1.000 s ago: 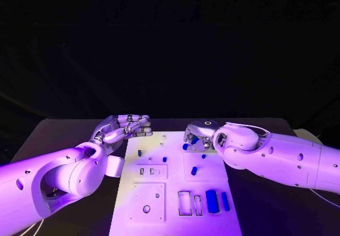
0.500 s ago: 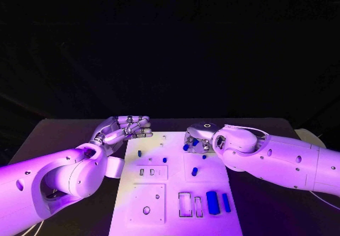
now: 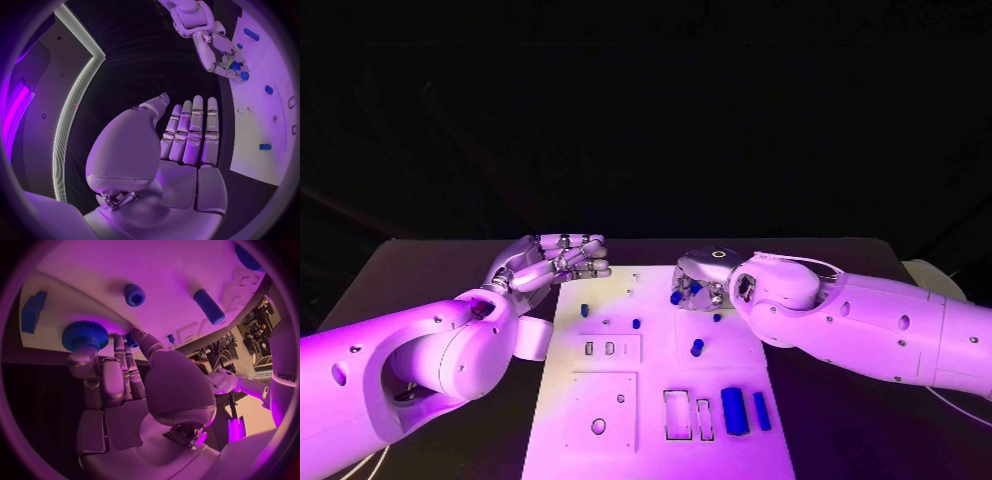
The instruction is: Assemble the parts on the task board
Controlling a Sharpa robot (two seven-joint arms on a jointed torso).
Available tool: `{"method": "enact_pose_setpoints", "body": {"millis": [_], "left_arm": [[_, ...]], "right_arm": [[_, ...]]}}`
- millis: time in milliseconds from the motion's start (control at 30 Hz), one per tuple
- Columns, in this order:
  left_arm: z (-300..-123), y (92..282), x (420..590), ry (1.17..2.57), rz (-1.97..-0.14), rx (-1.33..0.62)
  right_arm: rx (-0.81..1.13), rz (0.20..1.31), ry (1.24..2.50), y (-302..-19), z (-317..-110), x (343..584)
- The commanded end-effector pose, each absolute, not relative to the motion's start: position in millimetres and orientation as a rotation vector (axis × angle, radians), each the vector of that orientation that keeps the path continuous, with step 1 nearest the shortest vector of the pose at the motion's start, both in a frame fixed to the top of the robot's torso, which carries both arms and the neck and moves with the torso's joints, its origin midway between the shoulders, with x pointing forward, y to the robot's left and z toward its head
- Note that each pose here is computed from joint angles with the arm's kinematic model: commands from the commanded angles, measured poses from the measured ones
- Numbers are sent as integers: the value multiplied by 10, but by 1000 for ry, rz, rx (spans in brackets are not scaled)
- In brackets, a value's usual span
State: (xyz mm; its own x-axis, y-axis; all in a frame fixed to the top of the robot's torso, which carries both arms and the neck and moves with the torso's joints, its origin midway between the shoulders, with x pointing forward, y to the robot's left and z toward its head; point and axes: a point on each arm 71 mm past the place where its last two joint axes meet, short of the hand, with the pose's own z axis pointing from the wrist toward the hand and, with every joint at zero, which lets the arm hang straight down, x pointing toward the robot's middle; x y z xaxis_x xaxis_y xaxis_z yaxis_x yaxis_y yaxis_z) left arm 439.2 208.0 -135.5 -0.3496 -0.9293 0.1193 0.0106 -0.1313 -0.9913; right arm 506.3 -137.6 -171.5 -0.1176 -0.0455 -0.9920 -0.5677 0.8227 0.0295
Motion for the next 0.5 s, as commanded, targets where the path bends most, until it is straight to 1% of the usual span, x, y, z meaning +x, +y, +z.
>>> {"method": "enact_pose_setpoints", "body": {"millis": [33,500], "left_arm": [[-1336,2059,4384,1385,-1609,-1080],[-1336,2072,4391,1387,-1605,-1083]], "right_arm": [[-498,462,1648,-1372,-1730,5058],[-491,474,1636,-1364,-1716,5038]]}}
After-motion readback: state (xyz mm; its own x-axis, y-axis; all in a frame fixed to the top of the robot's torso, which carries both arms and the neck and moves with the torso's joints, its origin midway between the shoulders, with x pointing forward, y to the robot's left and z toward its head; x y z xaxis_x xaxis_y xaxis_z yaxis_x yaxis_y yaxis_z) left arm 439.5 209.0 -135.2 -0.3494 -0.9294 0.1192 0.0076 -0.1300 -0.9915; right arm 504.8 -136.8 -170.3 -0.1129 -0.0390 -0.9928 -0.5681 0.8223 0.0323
